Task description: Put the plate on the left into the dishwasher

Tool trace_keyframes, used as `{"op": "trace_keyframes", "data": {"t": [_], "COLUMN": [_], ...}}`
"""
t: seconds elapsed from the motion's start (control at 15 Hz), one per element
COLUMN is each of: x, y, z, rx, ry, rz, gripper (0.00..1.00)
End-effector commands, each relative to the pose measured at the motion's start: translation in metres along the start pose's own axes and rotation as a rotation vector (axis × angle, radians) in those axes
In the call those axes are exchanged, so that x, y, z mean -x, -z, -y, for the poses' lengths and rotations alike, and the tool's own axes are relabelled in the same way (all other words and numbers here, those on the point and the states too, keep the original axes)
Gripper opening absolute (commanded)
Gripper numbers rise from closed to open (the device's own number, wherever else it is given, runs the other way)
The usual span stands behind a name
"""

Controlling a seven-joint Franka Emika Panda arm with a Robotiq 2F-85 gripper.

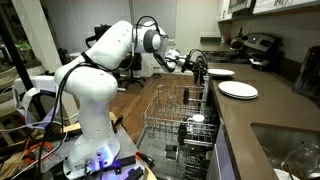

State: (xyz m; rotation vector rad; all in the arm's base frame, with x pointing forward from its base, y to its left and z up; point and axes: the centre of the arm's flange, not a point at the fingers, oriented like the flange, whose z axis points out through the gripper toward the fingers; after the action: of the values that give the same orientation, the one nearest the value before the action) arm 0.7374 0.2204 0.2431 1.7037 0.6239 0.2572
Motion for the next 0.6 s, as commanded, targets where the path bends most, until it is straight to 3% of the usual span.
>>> {"op": "trace_keyframes", "data": {"t": [0.0, 0.53], "x": [0.000, -0.002], "y": [0.004, 0.005], "z": [0.000, 0.011], "rx": [0.006, -0.009], "ry": [-0.004, 0.006], "rz": [0.001, -0.001], "gripper": [0.07, 0.07]}}
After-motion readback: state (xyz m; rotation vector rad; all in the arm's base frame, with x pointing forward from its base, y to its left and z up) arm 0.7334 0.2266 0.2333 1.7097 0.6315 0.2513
